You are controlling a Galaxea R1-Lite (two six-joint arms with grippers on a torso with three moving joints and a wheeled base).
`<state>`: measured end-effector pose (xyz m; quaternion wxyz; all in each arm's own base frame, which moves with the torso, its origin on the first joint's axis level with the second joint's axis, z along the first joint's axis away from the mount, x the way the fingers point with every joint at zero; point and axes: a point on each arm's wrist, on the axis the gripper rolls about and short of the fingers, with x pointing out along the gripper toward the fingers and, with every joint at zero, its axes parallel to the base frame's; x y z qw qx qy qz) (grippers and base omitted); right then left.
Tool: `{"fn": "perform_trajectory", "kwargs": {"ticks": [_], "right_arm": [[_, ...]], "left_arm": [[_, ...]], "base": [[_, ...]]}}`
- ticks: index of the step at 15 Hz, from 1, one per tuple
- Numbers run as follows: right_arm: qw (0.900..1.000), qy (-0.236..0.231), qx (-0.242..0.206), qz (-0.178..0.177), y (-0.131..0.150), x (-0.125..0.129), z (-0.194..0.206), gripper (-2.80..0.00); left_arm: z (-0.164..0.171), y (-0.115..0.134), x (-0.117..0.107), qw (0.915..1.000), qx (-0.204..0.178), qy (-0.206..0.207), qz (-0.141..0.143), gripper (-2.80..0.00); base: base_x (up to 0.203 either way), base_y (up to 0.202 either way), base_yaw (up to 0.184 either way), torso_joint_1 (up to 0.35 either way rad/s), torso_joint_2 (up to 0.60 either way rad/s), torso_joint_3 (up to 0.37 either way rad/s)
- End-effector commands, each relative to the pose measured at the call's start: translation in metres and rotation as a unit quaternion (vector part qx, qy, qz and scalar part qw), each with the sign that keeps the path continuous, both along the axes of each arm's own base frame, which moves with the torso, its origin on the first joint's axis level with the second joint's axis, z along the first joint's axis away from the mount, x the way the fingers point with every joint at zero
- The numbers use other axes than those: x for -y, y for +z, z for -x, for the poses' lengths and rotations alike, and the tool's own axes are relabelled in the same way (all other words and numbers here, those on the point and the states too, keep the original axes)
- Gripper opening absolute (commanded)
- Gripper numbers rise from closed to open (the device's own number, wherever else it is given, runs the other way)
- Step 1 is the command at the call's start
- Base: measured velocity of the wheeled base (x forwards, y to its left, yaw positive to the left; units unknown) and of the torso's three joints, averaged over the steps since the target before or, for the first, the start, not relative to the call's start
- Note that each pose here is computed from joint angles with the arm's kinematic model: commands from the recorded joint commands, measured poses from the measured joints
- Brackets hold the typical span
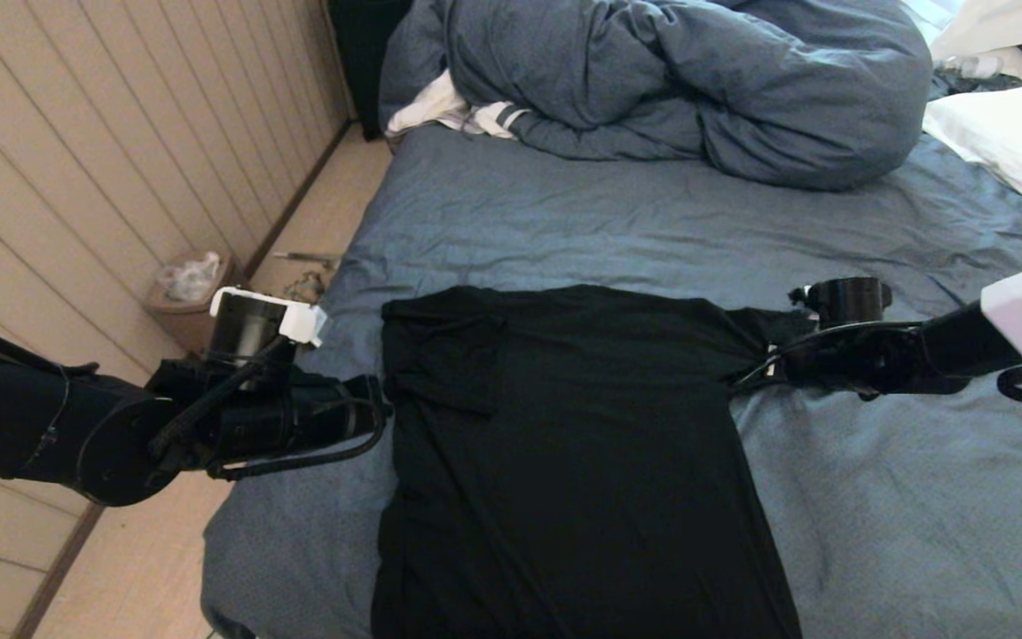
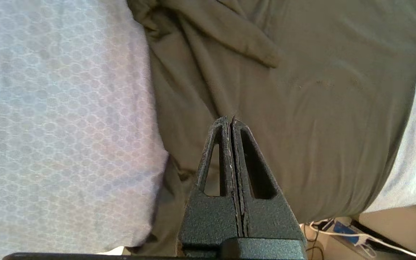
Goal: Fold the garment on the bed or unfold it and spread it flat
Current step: Unford the black T-shirt
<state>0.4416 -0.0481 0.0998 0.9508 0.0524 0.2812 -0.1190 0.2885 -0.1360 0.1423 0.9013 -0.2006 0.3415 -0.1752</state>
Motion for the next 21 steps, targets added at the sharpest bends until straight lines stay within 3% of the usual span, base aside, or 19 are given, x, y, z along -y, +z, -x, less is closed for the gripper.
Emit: {"fn": "perform_trajectory", "kwargs": {"ticks": [1, 6, 11, 13, 15, 17, 18, 19, 20, 21], "right_arm": [[1.0, -0.016, 0.01, 0.002, 0.01, 0.015, 0.006, -2.8], [0.999, -0.035, 0.033, 0.005, 0.029, 0.033, 0.012, -2.8], [0.996, -0.032, 0.08, -0.016, 0.075, 0.028, 0.04, -2.8], [0.995, -0.038, 0.089, -0.039, 0.085, 0.023, 0.056, -2.8], [0.994, -0.044, 0.074, -0.067, 0.08, 0.019, 0.075, -2.8], [0.991, -0.014, 0.051, -0.121, 0.071, 0.011, 0.102, -2.8], [0.988, 0.007, 0.042, -0.15, 0.069, 0.007, 0.113, -2.8], [0.984, 0.016, 0.036, -0.172, 0.066, 0.004, 0.118, -2.8], [0.984, 0.02, 0.033, -0.176, 0.064, 0.004, 0.118, -2.8], [0.983, 0.022, 0.034, -0.179, 0.064, 0.006, 0.118, -2.8]], "left_arm": [[-0.001, 0.0, 0.0, 1.0, 0.0, 0.001, 0.002, -2.8], [-0.001, 0.0, 0.0, 1.0, 0.001, 0.004, 0.003, -2.8], [-0.02, 0.008, 0.009, 0.9999, 0.013, 0.004, 0.006, -2.8], [-0.031, 0.013, 0.014, 0.9999, 0.01, -0.001, -0.004, -2.8], [-0.031, 0.008, 0.032, 0.999, 0.004, -0.036, -0.027, -2.8], [-0.03, -0.002, 0.057, 0.997, 0.003, -0.062, -0.047, -2.8], [-0.034, -0.009, 0.067, 0.9958, 0.006, -0.059, -0.07, -2.8], [-0.036, -0.014, 0.075, 0.9941, 0.011, -0.052, -0.094, -0.69], [-0.038, -0.02, 0.082, 0.9924, 0.016, -0.05, -0.112, 0.0], [-0.038, -0.022, 0.091, 0.9906, 0.027, -0.049, -0.125, 0.0]], "base": [[0.0, 0.0, 0.0, 0.0, 0.0, 0.0], [0.0, 0.0, 0.0, 0.0, 0.0, 0.0], [0.0, 0.0, 0.0, 0.0, 0.0, 0.0], [0.0, 0.0, 0.0, 0.0, 0.0, 0.0], [0.0, 0.0, 0.0, 0.0, 0.0, 0.0], [0.0, 0.0, 0.0, 0.0, 0.0, 0.0], [0.0, 0.0, 0.0, 0.0, 0.0, 0.0], [0.0, 0.0, 0.0, 0.0, 0.0, 0.0], [0.0, 0.0, 0.0, 0.0, 0.0, 0.0], [0.0, 0.0, 0.0, 0.0, 0.0, 0.0]]}}
